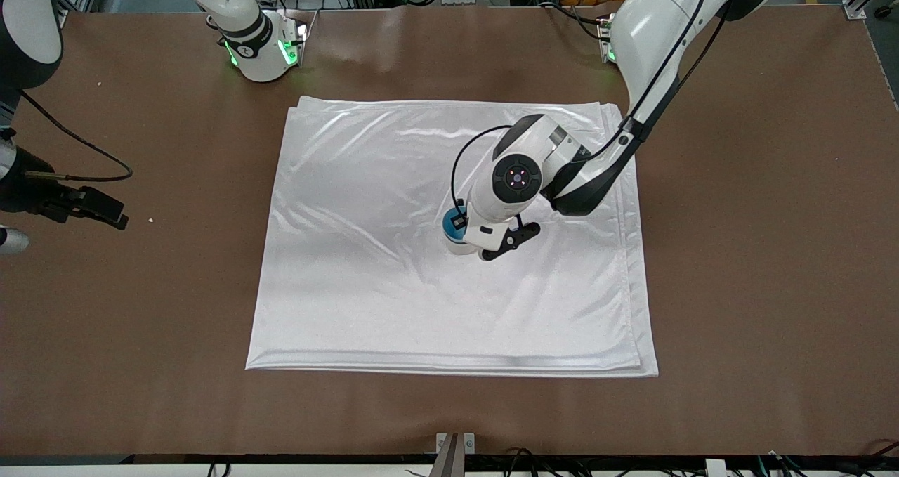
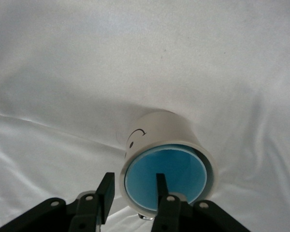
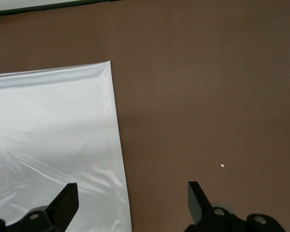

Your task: Place blue cup into white mug on cloth

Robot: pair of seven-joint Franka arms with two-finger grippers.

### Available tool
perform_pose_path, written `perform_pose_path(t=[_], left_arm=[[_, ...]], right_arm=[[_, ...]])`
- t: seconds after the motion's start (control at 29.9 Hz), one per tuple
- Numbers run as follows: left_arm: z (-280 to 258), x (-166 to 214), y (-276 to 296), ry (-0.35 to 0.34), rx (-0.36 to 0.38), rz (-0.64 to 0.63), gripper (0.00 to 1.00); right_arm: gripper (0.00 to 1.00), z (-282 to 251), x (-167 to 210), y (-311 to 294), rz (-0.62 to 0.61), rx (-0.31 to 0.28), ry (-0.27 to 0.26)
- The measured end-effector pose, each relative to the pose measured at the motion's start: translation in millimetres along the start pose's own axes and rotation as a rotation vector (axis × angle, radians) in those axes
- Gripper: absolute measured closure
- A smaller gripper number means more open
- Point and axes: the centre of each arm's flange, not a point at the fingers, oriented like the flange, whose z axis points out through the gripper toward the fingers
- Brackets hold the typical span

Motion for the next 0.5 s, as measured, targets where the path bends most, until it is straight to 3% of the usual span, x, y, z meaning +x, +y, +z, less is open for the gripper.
perform_pose_path(t=[0.23,0.43,0.5], left_arm=[[-7.6,0.4,2.0,0.008,-0.01,0.001,0.26],[-23.5,7.2,-3.2,0.016,-0.011,-0.011,0.02],[-32.2,15.0,-8.8,0.021,-0.012,-0.024,0.0]], right_arm=[[0.0,7.0,-4.1,-0.5,-0.009,0.0,-0.009],[0.0,11.3,-6.5,-1.1,-0.033,0.0,-0.024],[0.0,12.4,-7.5,-2.1,-0.041,0.0,-0.03]])
